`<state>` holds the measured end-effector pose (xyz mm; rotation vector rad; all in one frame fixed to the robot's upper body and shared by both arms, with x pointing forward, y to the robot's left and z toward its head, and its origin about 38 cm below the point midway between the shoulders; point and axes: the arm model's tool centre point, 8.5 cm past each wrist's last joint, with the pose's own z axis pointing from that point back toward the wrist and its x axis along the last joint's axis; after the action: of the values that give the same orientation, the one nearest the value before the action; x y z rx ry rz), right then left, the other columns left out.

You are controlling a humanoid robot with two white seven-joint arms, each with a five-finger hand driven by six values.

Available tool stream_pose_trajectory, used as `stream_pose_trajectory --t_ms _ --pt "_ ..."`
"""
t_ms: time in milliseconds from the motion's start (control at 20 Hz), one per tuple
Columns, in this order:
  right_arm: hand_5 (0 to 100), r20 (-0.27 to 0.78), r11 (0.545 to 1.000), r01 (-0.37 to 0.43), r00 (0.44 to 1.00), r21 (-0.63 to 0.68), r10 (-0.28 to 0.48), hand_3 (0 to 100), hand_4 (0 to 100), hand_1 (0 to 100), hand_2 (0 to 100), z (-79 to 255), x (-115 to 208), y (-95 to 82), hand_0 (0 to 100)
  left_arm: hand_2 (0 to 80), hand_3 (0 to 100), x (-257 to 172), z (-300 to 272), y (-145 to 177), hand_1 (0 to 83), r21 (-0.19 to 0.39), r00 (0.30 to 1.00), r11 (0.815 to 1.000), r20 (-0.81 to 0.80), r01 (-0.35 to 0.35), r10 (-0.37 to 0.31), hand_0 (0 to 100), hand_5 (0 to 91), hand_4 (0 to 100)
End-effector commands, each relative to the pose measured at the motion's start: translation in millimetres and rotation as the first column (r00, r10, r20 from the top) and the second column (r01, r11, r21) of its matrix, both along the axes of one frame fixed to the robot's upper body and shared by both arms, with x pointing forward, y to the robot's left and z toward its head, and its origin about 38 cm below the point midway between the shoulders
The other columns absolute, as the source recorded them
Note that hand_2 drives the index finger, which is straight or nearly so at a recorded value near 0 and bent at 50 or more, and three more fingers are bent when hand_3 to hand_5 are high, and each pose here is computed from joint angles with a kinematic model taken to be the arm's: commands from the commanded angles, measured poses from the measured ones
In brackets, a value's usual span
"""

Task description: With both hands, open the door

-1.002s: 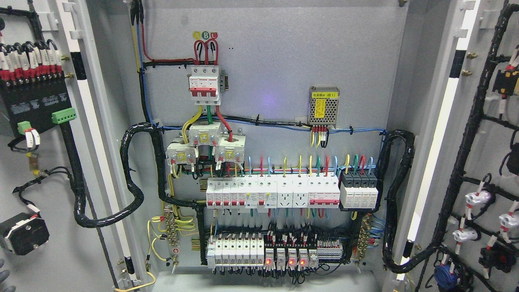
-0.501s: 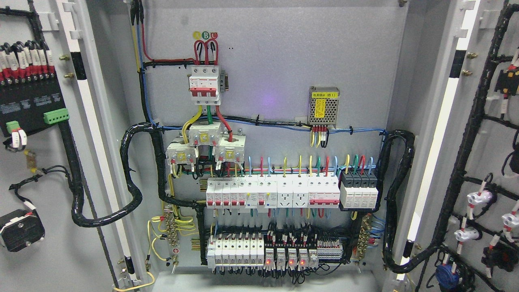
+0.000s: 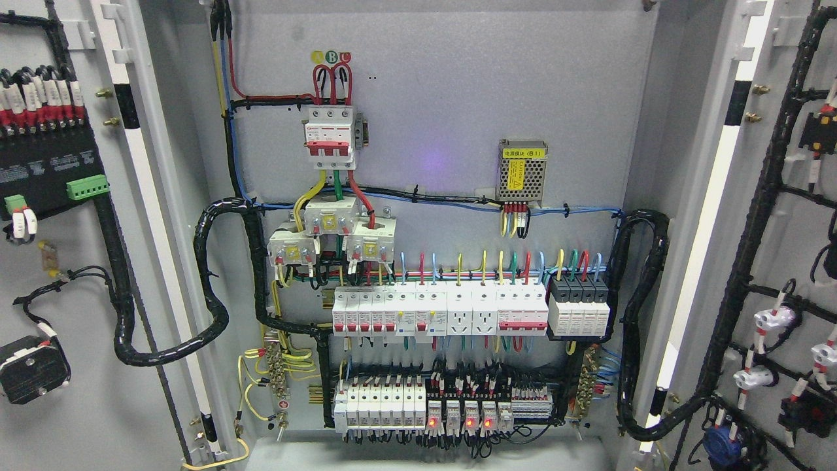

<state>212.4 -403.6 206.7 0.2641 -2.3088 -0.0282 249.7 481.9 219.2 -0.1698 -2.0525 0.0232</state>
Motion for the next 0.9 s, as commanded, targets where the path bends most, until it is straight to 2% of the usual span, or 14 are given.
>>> stream_pose_trajectory --t_ms 0,150,301,501,701,852 --pt "0 0.010 1.000 -0.009 1.000 -0.015 0.009 0 0 0 0 4.7 -4.8 2.3 0 0.0 0 -5.2 15.7 -12.4 0.0 0.016 0.993 0.999 0.109 0.042 -0.044 0 0.0 0" --pt "0 0.001 1.000 -0.024 1.000 -0.016 0.024 0 0 0 0 3.6 -7.9 7.2 0 0.0 0 -7.8 16.8 -26.1 0.0 0.055 0.989 0.995 0.113 0.086 -0.091 0 0.0 0" --pt "0 0.010 0.999 -0.039 0.999 -0.022 0.040 0 0 0 0 7.1 -9.9 11.8 0 0.0 0 -13.7 16.9 -40.3 0.0 0.061 0.985 0.990 0.110 0.129 -0.135 0 0.0 0" --pt "0 0.009 0.997 -0.065 0.998 -0.031 0.065 0 0 0 0 9.6 -8.1 16.6 0 0.0 0 -24.4 11.0 -54.4 0.0 0.099 0.980 0.981 0.094 0.168 -0.177 0 0.0 0" --pt "0 0.003 0.995 -0.097 0.995 -0.038 0.097 0 0 0 0 9.9 -4.4 22.2 0 0.0 0 -36.3 0.7 -57.9 0.0 0.121 0.980 0.976 0.064 0.180 -0.188 0 0.0 0" --pt "0 -0.031 0.988 -0.151 0.988 -0.024 0.150 0 0 0 0 -1.2 -1.8 38.2 0 0.0 0 -49.7 -11.0 -61.0 0.0 0.136 0.981 0.974 0.049 0.179 -0.187 0 0.0 0"
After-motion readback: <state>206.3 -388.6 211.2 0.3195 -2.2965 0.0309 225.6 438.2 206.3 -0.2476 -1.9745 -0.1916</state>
